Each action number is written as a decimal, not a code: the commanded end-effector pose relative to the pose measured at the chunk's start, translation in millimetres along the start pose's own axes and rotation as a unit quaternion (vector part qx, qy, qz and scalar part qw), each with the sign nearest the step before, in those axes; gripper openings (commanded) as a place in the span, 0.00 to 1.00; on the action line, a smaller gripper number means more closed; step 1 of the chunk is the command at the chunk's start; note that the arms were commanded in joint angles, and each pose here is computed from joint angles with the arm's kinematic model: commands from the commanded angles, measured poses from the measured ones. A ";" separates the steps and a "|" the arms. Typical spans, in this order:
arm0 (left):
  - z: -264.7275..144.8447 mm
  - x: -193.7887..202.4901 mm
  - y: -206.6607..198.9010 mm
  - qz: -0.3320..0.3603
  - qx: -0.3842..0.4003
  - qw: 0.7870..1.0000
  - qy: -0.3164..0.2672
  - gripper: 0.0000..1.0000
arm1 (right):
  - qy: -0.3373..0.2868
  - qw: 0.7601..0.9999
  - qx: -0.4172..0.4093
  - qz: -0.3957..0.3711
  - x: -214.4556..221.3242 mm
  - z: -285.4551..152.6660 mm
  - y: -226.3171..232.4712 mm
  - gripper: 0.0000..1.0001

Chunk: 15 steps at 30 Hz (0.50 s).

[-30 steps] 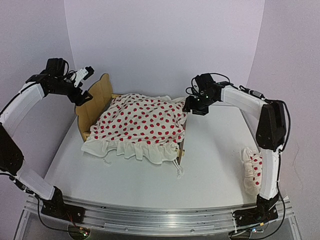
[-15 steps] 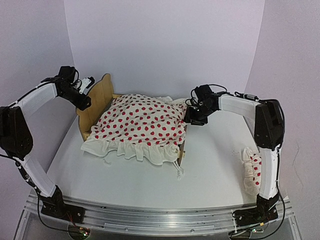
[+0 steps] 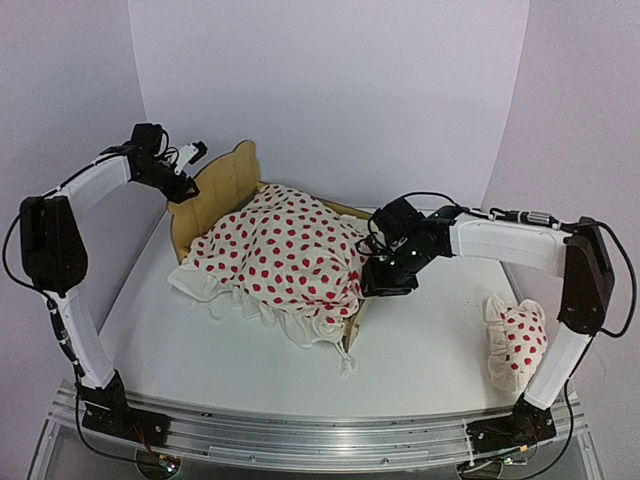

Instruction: Set up the pet bed

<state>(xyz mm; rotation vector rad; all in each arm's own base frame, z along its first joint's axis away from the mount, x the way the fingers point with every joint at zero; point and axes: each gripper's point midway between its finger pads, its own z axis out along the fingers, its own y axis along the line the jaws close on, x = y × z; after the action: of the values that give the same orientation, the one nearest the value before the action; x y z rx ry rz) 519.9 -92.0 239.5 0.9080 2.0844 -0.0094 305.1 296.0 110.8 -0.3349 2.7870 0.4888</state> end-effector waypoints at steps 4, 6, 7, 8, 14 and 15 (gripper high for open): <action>52.5 -71.0 33.3 0.015 0.001 0.994 -0.107 0.56 | 0.049 0.999 0.003 0.002 52.2 -57.9 8.6 0.52; 47.2 -90.8 41.8 0.012 -0.003 0.992 -0.129 0.62 | 0.033 0.999 0.009 0.021 43.9 -75.8 0.7 0.54; 41.8 -97.5 43.5 0.009 -0.004 0.990 -0.139 0.64 | 0.026 0.999 0.003 0.034 36.0 -85.1 -2.1 0.54; 35.8 -103.4 44.3 0.007 -0.004 0.989 -0.148 0.66 | 0.019 0.999 0.000 0.047 27.6 -94.4 -7.4 0.54; -12.9 -121.6 18.3 0.005 0.040 0.983 -0.178 0.69 | -0.061 0.994 0.016 0.084 -68.0 -139.6 -73.0 0.56; -21.5 -119.0 8.2 0.004 0.060 0.983 -0.172 0.69 | -0.075 0.993 0.024 0.089 -89.5 -141.0 -89.6 0.56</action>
<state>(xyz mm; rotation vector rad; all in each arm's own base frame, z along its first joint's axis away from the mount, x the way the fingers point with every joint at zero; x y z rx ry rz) 600.2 -136.7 282.0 0.8876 1.8511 -0.1607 315.3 220.8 211.4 -0.0943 2.7776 0.5157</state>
